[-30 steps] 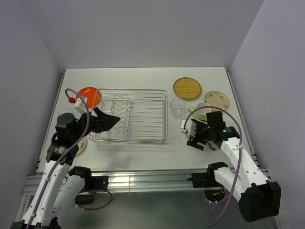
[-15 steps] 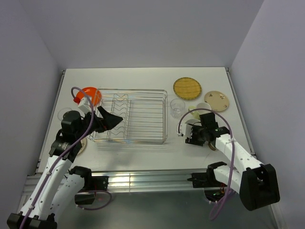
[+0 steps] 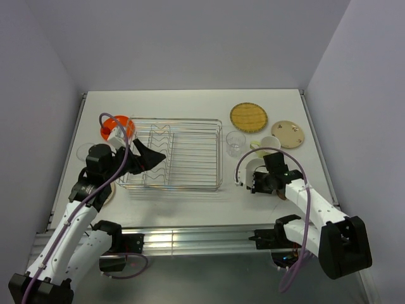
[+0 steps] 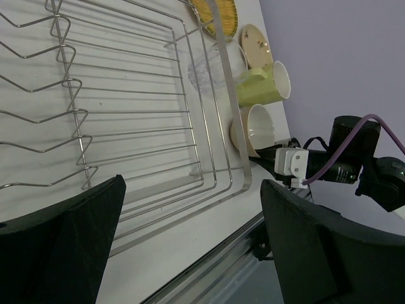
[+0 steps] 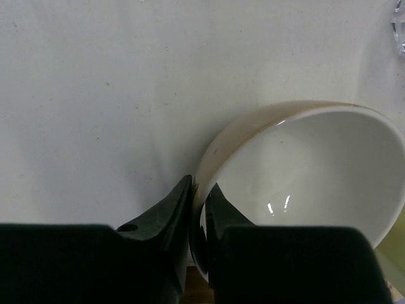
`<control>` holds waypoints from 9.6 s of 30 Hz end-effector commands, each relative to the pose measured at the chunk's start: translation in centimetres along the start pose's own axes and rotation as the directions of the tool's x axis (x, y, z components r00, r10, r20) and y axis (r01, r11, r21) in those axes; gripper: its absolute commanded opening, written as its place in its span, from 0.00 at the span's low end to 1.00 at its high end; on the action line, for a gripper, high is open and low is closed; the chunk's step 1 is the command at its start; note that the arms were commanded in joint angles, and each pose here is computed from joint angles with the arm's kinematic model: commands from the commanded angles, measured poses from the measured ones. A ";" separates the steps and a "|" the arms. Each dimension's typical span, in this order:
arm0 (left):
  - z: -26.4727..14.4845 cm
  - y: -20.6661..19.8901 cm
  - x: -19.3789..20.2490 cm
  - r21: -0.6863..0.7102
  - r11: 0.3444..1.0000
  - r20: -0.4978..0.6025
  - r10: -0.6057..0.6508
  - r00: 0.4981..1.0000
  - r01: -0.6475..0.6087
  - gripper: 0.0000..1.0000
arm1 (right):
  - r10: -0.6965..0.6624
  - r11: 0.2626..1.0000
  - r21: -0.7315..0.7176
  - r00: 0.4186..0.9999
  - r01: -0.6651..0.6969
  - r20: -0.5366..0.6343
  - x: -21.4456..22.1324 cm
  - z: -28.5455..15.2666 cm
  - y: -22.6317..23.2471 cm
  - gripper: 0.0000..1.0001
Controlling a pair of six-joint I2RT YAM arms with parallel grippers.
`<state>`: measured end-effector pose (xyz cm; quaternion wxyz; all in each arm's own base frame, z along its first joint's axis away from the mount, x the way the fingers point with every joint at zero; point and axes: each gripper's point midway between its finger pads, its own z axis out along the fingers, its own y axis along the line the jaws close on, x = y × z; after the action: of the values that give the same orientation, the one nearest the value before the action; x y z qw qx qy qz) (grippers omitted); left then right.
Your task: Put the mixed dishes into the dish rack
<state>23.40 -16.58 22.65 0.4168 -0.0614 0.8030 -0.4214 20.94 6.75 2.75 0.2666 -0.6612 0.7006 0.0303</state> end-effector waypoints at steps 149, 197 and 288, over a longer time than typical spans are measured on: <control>-1.8 -16.4 15.2 0.325 -0.417 0.402 0.873 -0.276 -0.849 0.99 | -0.052 0.667 -0.447 0.636 0.596 0.770 -24.6 -18.9 12.6 0.00; -1.5 -15.9 17.6 0.308 -0.511 0.379 0.840 -0.389 -0.803 0.95 | 0.027 0.547 -0.519 0.606 0.657 0.795 -25.5 -19.5 15.2 0.00; -1.1 -17.3 15.5 0.418 -0.062 0.286 0.956 0.067 -0.906 0.38 | -0.021 0.870 -0.288 0.615 0.399 0.788 -25.0 -21.5 3.7 0.52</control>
<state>7.68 -32.72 20.78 0.4868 0.7039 0.4976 -0.1416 9.27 22.21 28.15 0.3577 -0.7278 0.4005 0.4265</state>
